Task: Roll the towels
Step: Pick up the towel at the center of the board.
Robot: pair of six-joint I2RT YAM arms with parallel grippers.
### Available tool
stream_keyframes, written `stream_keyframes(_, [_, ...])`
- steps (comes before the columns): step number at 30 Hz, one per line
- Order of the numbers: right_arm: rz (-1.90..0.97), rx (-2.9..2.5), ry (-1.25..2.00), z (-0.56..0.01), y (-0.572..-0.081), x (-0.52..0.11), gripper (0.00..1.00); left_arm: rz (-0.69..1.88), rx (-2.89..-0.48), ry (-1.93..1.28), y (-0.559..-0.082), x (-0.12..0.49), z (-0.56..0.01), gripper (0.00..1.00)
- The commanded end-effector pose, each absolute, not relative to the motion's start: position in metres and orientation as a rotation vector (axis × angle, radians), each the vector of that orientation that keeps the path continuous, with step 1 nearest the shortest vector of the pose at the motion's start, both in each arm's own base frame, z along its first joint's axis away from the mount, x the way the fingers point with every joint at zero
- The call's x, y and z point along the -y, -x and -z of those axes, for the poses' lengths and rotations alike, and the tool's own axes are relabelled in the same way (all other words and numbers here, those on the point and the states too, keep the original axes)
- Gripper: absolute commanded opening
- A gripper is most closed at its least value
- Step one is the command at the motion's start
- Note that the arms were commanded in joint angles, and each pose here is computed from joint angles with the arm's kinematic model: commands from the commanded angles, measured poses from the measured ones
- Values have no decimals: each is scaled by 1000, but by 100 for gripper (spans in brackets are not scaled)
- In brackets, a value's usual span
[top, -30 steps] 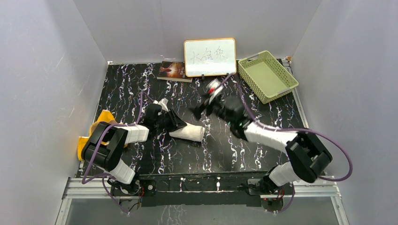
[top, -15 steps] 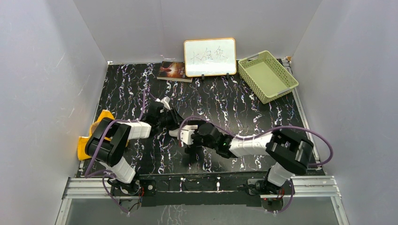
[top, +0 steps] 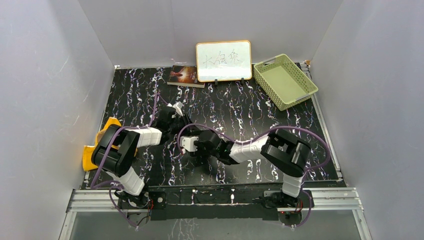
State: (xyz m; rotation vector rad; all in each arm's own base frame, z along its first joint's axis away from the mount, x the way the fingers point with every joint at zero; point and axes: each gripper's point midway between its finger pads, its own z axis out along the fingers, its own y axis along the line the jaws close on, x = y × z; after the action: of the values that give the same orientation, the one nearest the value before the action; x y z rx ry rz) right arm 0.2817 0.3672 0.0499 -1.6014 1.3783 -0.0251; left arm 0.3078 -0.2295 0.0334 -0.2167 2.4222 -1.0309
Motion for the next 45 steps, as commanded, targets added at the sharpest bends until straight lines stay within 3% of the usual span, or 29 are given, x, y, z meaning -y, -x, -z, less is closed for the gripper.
stream_keyframes(1, [21, -1550, 1581, -29, -288, -355, 48, 925, -2499, 193, -304, 219, -24, 28])
stream_keyframes(3, [-75, -1626, 1556, -28, -286, -353, 36, 886, -2480, 189, -312, 213, -35, 28])
stream_keyframes(5, [-164, -1681, 1515, -31, -284, -351, 30, 863, -2451, 213, -321, 202, -48, 29])
stream_keyframes(13, [-502, -1928, 1211, -52, -293, -352, 34, 817, -2289, 420, -342, 134, -98, 43])
stream_keyframes(23, [-1133, -2126, 451, -78, -342, -331, 34, 1079, -2271, 435, -310, 180, -83, 43])
stream_keyframes(33, [-1179, -2172, 376, -65, -340, -328, 33, 1328, -2154, 467, -334, 246, -68, 44])
stream_keyframes(45, [-1168, -2189, 393, -55, -335, -325, 33, 1397, -1946, 578, -358, 252, -66, 46])
